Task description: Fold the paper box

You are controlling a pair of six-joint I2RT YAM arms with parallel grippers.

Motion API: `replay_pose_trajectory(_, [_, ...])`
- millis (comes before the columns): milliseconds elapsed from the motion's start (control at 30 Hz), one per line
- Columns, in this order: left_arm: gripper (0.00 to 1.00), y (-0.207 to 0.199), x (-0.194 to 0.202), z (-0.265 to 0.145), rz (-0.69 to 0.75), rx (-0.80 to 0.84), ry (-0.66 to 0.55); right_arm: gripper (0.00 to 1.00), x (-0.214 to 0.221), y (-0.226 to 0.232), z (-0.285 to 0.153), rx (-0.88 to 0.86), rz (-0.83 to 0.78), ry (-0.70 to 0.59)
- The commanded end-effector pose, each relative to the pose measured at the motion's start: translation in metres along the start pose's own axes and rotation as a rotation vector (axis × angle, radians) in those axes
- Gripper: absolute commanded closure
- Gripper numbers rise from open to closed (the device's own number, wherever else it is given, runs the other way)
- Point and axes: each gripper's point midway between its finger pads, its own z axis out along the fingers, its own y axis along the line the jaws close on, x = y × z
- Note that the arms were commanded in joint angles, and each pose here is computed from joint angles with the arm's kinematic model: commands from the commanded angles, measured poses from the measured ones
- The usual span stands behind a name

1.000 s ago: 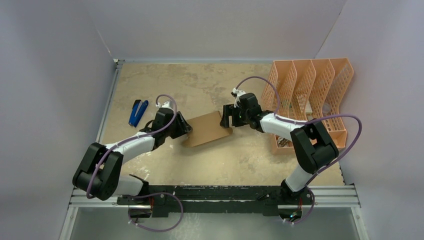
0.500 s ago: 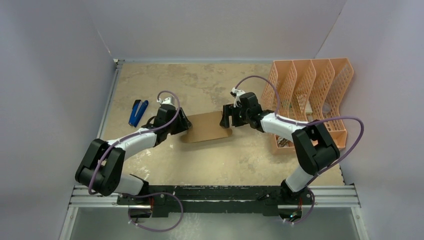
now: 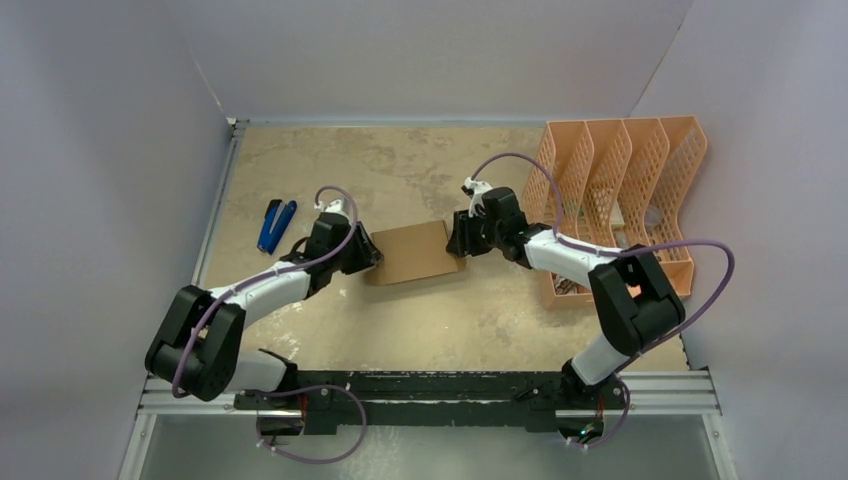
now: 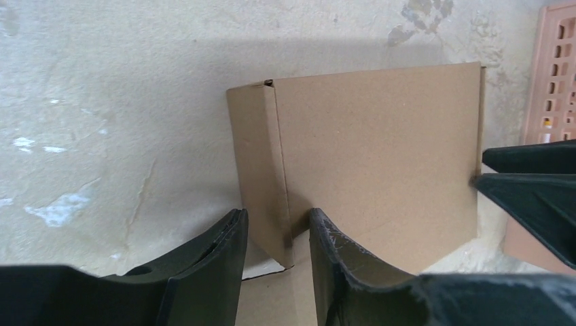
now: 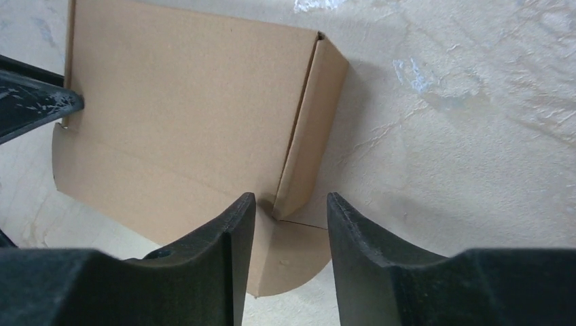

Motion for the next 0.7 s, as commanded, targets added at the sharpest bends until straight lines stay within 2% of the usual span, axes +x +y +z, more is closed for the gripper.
replay_pose_trajectory(0, [0.64, 0.005, 0.017, 0.008, 0.001, 0.003, 0.060, 0.56, 0.002, 0.005, 0.009, -0.040, -0.015, -0.006])
replay_pose_trajectory(133, [0.65, 0.004, 0.008, 0.001, 0.013, -0.004, 0.027, 0.63, -0.002, 0.005, 0.006, -0.038, -0.047, -0.011])
replay_pose_trajectory(200, [0.59, 0.004, -0.003, -0.008, 0.040, -0.028, -0.009, 0.62, -0.008, 0.008, -0.001, -0.039, -0.074, -0.014])
replay_pose_trajectory(367, [0.47, 0.000, -0.039, -0.027, 0.127, -0.083, -0.093, 0.45, -0.026, 0.010, -0.021, -0.001, -0.106, -0.047])
replay_pose_trajectory(500, [0.40, -0.012, -0.071, -0.027, 0.255, -0.104, -0.140, 0.32, -0.030, 0.006, -0.032, 0.050, -0.044, -0.071])
replay_pose_trajectory(667, [0.37, -0.030, -0.088, -0.001, 0.416, -0.083, -0.070, 0.25, -0.023, 0.002, -0.039, 0.088, 0.067, -0.100])
